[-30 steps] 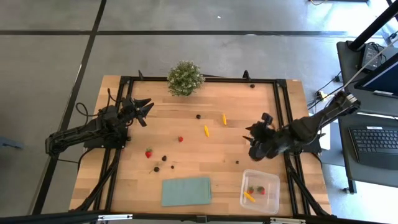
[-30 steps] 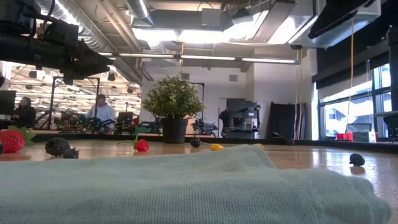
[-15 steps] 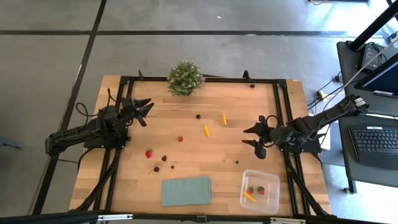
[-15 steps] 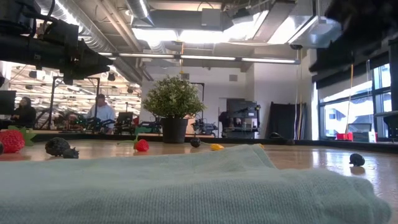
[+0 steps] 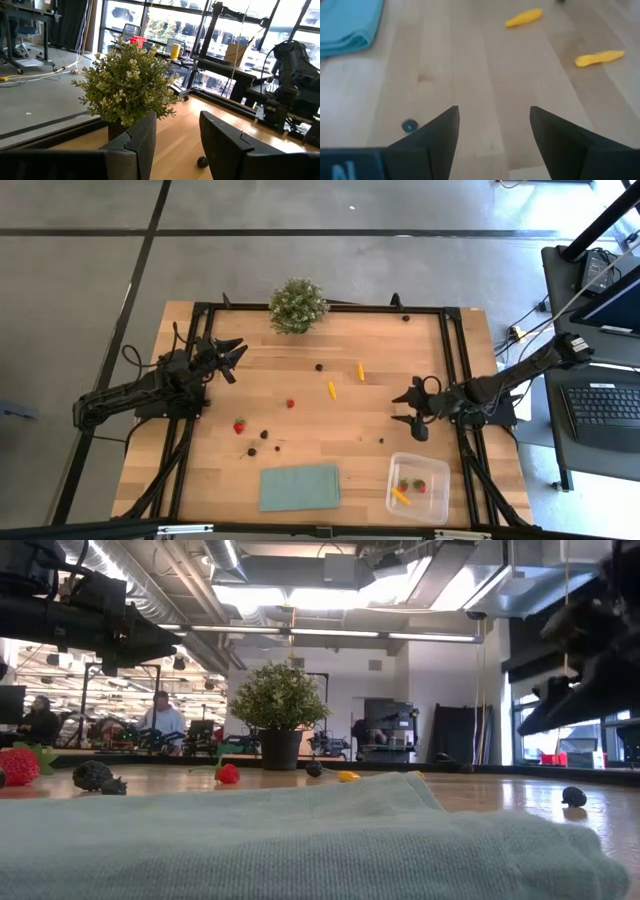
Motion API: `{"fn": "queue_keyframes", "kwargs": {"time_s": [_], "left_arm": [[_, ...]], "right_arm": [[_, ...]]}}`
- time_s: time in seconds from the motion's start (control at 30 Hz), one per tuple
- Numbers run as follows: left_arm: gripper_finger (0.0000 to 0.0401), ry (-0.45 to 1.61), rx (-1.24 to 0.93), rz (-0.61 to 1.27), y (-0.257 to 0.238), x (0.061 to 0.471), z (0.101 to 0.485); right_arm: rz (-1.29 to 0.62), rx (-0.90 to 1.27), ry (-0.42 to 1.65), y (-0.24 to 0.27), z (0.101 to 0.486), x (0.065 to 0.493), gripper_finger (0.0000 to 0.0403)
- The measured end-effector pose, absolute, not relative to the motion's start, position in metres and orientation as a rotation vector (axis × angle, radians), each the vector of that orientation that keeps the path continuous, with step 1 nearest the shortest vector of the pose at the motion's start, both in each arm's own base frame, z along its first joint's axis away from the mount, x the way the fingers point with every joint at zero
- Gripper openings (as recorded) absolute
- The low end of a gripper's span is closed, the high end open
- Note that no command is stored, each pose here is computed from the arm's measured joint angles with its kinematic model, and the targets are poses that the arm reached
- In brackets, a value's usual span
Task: Pick and placing Produce into tupperware
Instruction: Put the blueberry into the transparent bin
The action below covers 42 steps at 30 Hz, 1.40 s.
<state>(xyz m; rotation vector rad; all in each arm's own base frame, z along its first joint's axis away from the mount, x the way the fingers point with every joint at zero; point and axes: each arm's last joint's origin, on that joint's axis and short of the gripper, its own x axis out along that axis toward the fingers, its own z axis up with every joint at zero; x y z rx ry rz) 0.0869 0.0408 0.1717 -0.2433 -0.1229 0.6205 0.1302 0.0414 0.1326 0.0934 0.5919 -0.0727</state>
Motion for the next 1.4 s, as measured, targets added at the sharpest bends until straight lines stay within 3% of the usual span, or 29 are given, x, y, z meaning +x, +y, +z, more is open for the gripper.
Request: {"fn": "queue_keyframes", "kwargs": {"time_s": [0.5,0.97,1.4], "left_arm": [[0.0143,-0.123,-0.244,0.62,0.041,0.087,0.172],[0.0143,-0.123,-0.244,0.62,0.041,0.087,0.172],[0.0143,-0.123,-0.245,0.62,0.041,0.087,0.172]], "right_arm": [[0.017,-0.17,0.583,0.038,0.114,0.123,0.0246],[0.149,-0.064,0.59,0.041,0.107,0.12,0.0245],[0.151,0.023,0.537,0.043,0.112,0.123,0.0245]]}}
